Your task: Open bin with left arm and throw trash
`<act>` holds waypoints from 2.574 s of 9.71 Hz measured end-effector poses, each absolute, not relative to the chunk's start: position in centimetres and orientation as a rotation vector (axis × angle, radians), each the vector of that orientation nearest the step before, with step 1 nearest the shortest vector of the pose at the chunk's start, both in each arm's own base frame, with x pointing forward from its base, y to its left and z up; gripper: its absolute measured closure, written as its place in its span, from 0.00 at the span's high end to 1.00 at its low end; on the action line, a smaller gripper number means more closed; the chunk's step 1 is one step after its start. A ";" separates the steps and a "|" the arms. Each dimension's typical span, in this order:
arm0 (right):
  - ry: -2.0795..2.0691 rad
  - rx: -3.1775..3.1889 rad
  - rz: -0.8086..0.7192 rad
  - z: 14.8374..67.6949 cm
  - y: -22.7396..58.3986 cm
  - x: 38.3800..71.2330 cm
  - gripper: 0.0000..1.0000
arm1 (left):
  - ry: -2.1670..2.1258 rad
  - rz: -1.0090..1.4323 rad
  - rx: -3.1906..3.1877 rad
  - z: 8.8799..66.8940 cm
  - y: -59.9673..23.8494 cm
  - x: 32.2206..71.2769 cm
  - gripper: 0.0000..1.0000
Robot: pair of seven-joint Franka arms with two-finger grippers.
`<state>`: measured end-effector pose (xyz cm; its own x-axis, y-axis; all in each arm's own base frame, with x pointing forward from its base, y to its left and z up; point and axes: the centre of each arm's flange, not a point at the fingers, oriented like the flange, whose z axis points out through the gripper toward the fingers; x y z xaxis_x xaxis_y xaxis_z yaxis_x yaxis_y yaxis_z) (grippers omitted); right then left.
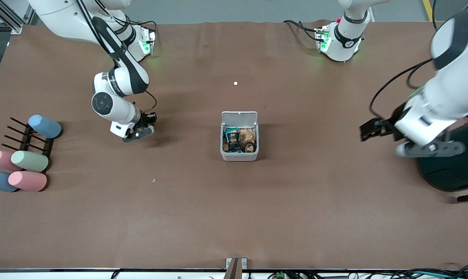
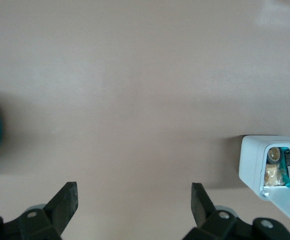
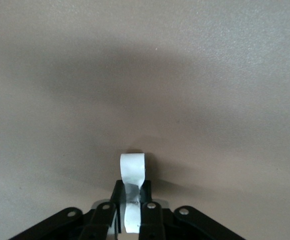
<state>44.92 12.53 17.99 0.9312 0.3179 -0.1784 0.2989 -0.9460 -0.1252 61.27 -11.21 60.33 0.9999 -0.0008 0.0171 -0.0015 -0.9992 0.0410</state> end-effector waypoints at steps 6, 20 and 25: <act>-0.003 -2.898 0.103 37.1 21.7 55.3 0.15 | -0.001 0.149 3.121 63.7 -3.4 55.5 1.00; 0.256 -2.709 0.149 32.4 48.0 56.2 0.07 | 0.108 0.060 3.131 63.3 0.4 56.7 1.00; 0.251 -2.726 0.119 30.2 48.8 55.9 0.30 | 0.109 0.055 3.132 63.1 0.5 56.8 1.00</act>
<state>55.93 48.77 30.17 0.9802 -0.1583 -0.1190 -0.1923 -0.9045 -0.3808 56.76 0.45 63.06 0.9970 0.0695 0.0346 0.0692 -0.9976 0.0089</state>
